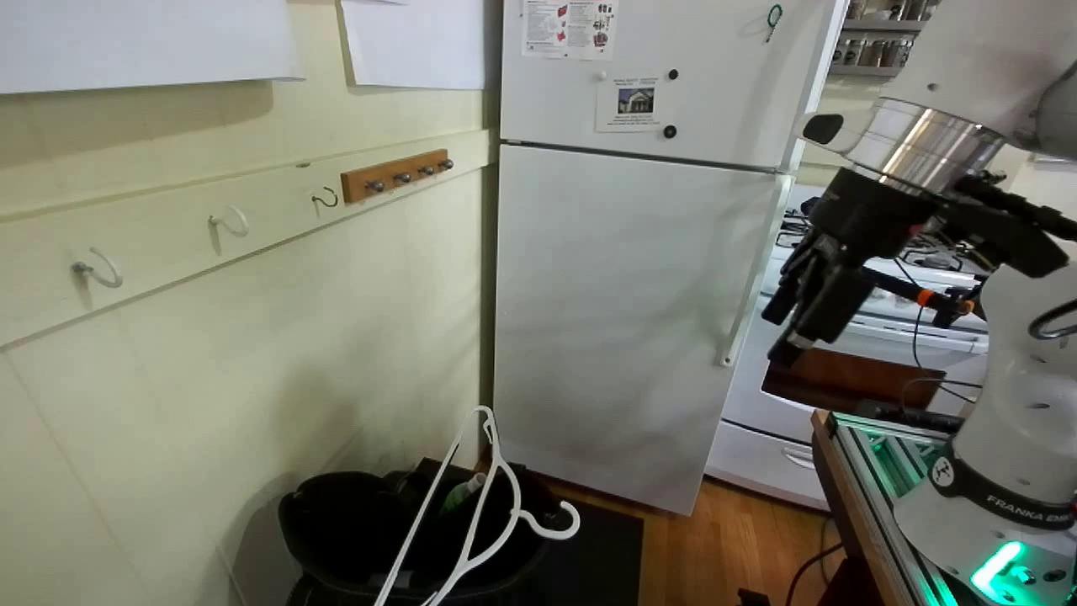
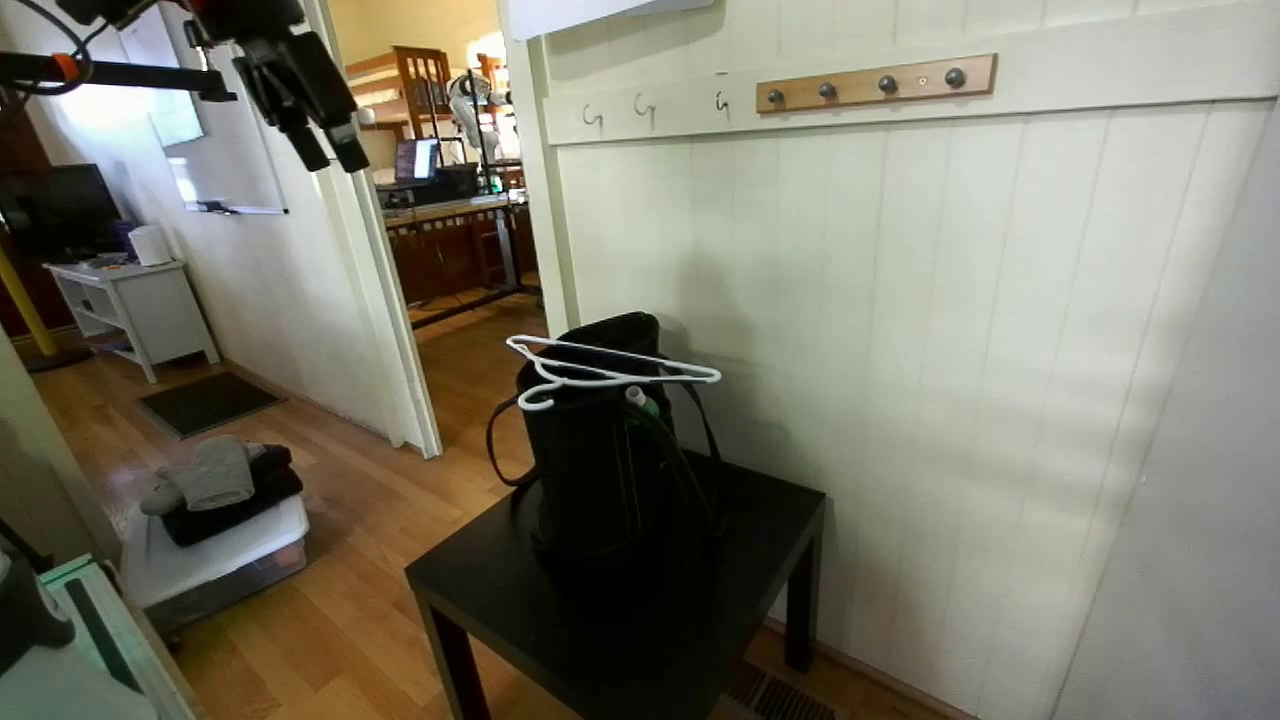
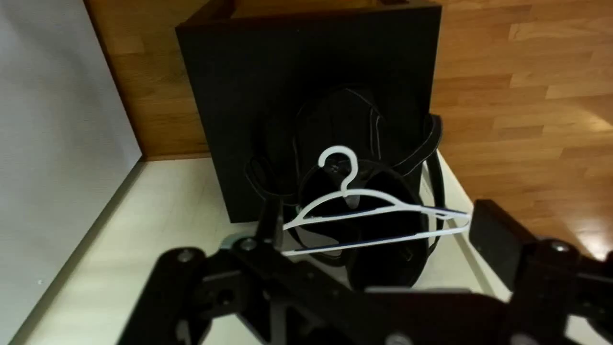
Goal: Hang up the coat hanger
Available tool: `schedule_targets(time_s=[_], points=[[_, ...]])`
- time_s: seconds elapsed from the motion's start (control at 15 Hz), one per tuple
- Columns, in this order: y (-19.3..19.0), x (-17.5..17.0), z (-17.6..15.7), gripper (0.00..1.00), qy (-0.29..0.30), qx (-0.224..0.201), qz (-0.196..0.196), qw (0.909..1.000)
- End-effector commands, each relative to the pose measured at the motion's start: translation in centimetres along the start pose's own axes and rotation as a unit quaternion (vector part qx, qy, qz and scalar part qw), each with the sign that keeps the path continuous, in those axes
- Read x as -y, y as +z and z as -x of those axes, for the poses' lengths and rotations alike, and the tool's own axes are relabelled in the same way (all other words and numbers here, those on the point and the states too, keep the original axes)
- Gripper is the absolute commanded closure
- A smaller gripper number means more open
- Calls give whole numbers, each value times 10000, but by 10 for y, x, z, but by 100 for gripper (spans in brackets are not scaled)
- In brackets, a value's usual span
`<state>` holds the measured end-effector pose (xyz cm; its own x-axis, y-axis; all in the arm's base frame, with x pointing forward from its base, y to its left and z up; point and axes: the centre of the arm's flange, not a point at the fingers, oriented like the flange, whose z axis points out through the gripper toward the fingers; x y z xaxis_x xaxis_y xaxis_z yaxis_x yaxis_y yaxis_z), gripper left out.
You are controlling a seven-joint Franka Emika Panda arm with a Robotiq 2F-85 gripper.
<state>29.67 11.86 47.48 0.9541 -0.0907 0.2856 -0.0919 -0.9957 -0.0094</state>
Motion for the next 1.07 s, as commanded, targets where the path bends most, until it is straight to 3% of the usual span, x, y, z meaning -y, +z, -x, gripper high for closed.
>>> schedule_targets(time_s=[0.0, 0.33, 0.6, 0.93, 1.0], points=[[38, -37, -37, 0, 624, -238, 40, 9978], [87, -78, -89, 0, 1069, -610, -23, 9924], [134, -95, -114, 0, 1266, -608, -131, 9900], [182, -113, -137, 0, 1567, -397, -208, 9866], [161, -111, -116, 0, 1460, -450, -150, 9882]])
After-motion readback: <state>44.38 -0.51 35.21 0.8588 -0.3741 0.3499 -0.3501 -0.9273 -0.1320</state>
